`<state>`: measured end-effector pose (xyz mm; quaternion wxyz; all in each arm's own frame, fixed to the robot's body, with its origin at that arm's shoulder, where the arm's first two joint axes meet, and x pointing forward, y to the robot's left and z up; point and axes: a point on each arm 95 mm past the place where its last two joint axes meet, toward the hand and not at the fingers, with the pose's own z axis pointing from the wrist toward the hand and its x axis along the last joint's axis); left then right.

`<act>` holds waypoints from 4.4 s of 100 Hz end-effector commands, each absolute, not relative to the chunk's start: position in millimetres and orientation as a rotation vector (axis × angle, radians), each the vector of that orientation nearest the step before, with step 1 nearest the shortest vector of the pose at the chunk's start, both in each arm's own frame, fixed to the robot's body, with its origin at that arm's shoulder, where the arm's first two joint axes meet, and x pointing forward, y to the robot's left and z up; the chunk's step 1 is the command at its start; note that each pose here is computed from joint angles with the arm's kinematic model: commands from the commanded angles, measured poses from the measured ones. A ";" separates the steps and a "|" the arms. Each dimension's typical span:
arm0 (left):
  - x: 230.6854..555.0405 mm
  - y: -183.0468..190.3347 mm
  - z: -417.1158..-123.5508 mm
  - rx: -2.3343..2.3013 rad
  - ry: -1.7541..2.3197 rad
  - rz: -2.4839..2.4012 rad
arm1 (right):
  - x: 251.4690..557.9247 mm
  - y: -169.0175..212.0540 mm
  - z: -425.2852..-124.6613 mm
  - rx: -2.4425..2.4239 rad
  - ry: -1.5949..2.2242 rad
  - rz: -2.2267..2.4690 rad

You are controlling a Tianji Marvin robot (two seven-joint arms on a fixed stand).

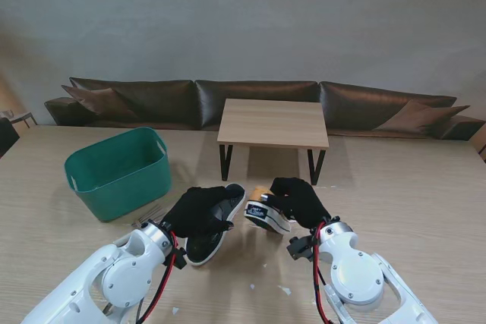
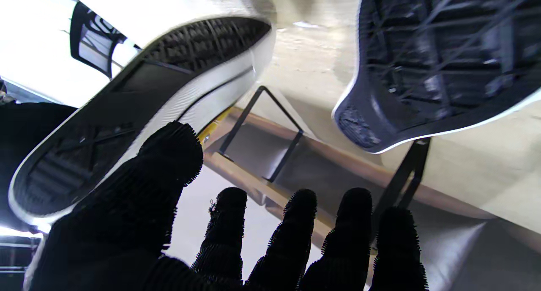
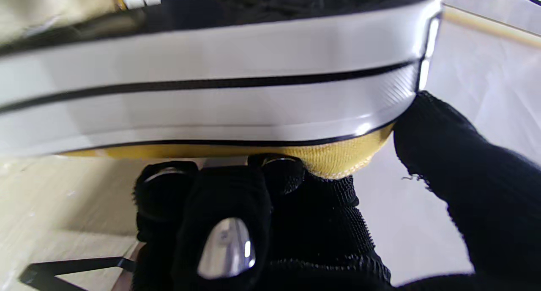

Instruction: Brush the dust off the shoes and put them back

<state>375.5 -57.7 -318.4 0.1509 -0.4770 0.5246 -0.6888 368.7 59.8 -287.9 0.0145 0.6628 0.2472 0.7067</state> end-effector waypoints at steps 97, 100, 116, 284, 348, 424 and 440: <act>376.4 -119.5 -304.7 -1.637 1.341 -2.370 | 364.0 91.1 -241.0 2.148 0.503 2.461; 376.0 -121.5 -304.9 -1.654 1.316 -2.385 | 364.3 91.5 -241.2 2.153 0.494 2.461; 372.2 -132.4 -303.1 -1.764 1.181 -2.474 | 367.4 92.9 -245.2 2.187 0.453 2.448; 411.1 -110.7 -270.4 -2.279 1.150 -2.296 | 382.8 51.0 -302.6 2.047 1.145 2.094; 415.4 -119.4 -278.2 -2.234 1.189 -2.265 | 374.6 84.2 -323.4 2.169 0.841 2.138; 413.0 -80.3 -266.4 -1.932 1.044 -2.252 | 367.7 71.7 -343.5 2.356 0.732 1.974; 405.0 -66.0 -271.6 -1.860 0.995 -2.248 | 369.4 69.3 -351.1 2.363 0.761 1.868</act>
